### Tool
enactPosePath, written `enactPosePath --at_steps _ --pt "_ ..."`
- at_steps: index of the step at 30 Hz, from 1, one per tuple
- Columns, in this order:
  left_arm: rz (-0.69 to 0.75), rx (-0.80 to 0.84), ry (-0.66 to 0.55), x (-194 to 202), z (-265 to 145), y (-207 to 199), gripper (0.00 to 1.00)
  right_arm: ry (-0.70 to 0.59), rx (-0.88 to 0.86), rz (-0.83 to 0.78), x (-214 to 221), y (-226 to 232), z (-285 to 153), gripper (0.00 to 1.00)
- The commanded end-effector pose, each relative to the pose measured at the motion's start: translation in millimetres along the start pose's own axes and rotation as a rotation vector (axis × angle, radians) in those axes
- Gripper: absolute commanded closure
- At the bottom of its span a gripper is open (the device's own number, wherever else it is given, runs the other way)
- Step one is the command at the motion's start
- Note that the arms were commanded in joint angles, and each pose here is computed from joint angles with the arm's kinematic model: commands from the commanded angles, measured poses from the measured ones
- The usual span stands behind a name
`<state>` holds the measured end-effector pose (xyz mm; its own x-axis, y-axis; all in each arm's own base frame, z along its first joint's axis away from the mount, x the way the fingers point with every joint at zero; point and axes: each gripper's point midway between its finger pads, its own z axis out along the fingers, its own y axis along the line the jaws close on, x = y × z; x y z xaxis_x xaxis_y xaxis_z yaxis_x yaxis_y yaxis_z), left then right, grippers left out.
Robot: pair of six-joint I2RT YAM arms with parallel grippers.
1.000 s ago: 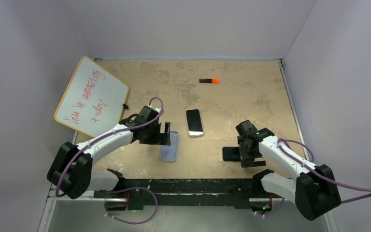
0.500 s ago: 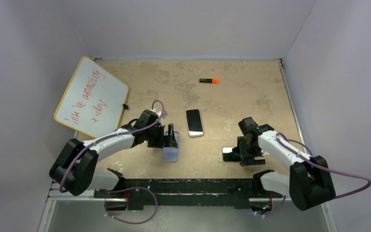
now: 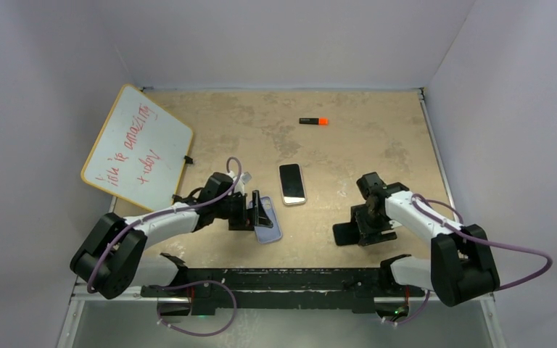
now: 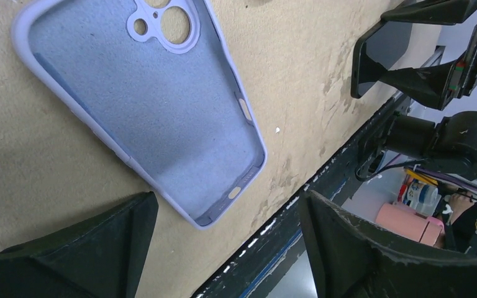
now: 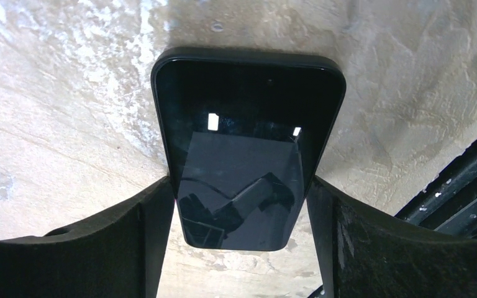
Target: Put the phone into the phone case
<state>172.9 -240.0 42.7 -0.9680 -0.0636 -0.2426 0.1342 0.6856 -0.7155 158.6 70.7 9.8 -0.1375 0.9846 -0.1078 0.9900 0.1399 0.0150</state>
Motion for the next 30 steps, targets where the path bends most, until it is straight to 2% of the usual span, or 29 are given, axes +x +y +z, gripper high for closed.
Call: enactPosePath --at_steps 1,5,9,12,14,18,21,27,30 --pt "0.029 0.012 -0.054 -10.0 -7.3 -10.0 0.14 -0.098 0.0 -0.114 -16.1 1.6 8.9 0.24" --pt "0.076 -0.088 -0.086 -24.3 -15.9 -4.5 0.13 -0.08 0.003 -0.116 -13.5 -3.9 11.6 0.32" --pt "0.116 -0.14 -0.121 -34.9 -27.6 -5.8 0.13 -0.095 -0.032 -0.114 -15.9 0.7 10.9 0.32" --pt "0.128 -0.153 -0.141 -36.3 -34.7 -6.7 0.13 -0.092 -0.052 -0.135 -15.3 4.1 9.4 0.38" --pt "0.135 -0.171 -0.148 -37.7 -38.3 -5.1 0.13 -0.091 -0.08 -0.182 -14.2 10.4 6.8 0.38" --pt "0.142 -0.222 -0.162 -40.8 -43.4 0.8 0.12 -0.087 -0.187 -0.381 -5.1 34.1 -4.8 0.39" --pt "0.121 -0.192 -0.138 -37.4 -38.3 -0.1 0.12 -0.057 -0.235 -0.519 5.8 41.4 -10.8 0.4" --pt "0.065 -0.162 -0.102 -38.1 -33.4 17.4 0.13 0.038 -0.464 -0.884 59.4 61.4 -31.4 0.41" --pt "0.03 -0.13 -0.104 -42.2 -35.3 21.0 0.14 0.059 -0.512 -1.009 79.6 60.9 -38.0 0.42"
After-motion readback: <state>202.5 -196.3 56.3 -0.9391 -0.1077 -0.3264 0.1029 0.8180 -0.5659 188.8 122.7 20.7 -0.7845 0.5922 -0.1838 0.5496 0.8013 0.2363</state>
